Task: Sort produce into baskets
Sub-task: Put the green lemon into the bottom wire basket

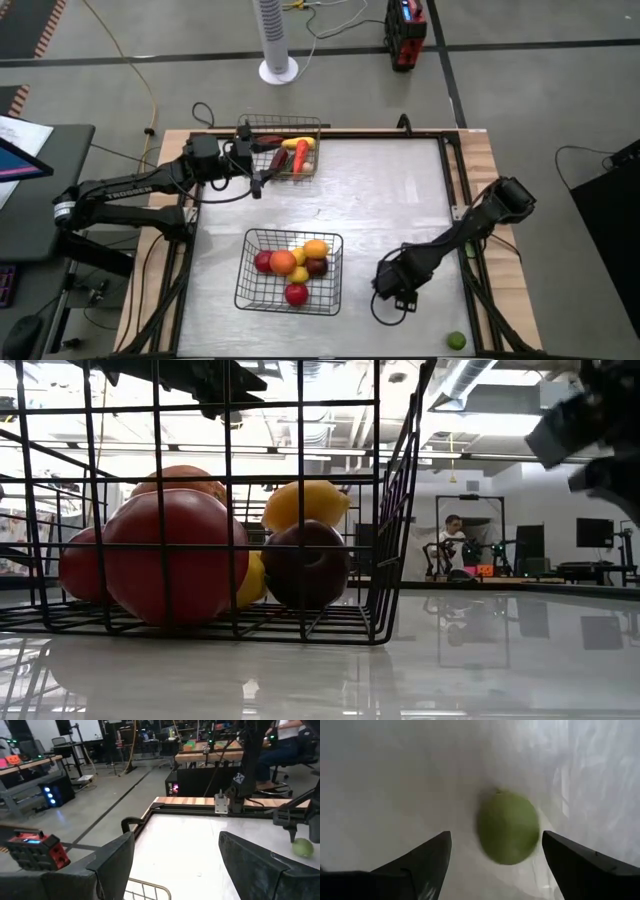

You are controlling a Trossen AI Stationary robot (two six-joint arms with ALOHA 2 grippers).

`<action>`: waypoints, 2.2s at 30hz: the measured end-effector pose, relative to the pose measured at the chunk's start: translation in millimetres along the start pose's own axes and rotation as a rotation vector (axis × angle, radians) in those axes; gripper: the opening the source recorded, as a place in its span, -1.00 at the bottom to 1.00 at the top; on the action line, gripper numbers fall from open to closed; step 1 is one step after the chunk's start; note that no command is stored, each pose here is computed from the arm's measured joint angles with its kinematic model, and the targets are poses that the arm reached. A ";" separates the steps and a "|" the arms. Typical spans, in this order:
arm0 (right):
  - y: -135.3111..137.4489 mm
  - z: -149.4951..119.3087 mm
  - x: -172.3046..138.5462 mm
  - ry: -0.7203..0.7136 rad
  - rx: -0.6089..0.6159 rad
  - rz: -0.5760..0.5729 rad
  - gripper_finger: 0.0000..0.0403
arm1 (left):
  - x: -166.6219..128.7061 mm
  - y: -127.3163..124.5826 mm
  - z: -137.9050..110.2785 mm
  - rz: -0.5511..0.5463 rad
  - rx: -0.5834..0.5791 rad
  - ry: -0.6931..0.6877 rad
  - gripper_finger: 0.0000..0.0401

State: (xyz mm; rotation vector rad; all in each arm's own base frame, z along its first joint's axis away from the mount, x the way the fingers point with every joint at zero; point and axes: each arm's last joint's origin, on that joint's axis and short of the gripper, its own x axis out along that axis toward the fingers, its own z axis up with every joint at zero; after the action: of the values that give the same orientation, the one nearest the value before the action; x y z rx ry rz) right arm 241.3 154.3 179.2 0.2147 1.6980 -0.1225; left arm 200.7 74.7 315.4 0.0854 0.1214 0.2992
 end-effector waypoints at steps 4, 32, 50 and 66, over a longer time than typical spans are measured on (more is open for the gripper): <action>-9.4 -4.0 12.1 0.039 0.009 -0.037 0.59 | 0.0 0.6 -0.8 0.022 0.001 0.010 0.39; -16.5 15.1 -69.2 -0.037 -0.090 -0.218 0.04 | 0.0 0.5 1.8 0.010 0.001 -0.018 0.39; -6.3 112.9 -123.7 -0.735 -0.367 -0.032 0.30 | 0.0 -0.2 2.0 -0.012 0.003 -0.021 0.39; 7.8 39.6 -107.4 -0.130 -0.080 -0.069 0.58 | 0.0 0.0 1.9 -0.006 0.011 -0.020 0.39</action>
State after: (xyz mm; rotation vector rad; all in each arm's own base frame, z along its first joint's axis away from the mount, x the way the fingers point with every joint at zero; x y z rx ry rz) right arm 294.9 146.1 280.2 0.0861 1.5784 -0.1169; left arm 201.0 74.5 317.3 0.0989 0.1035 0.2919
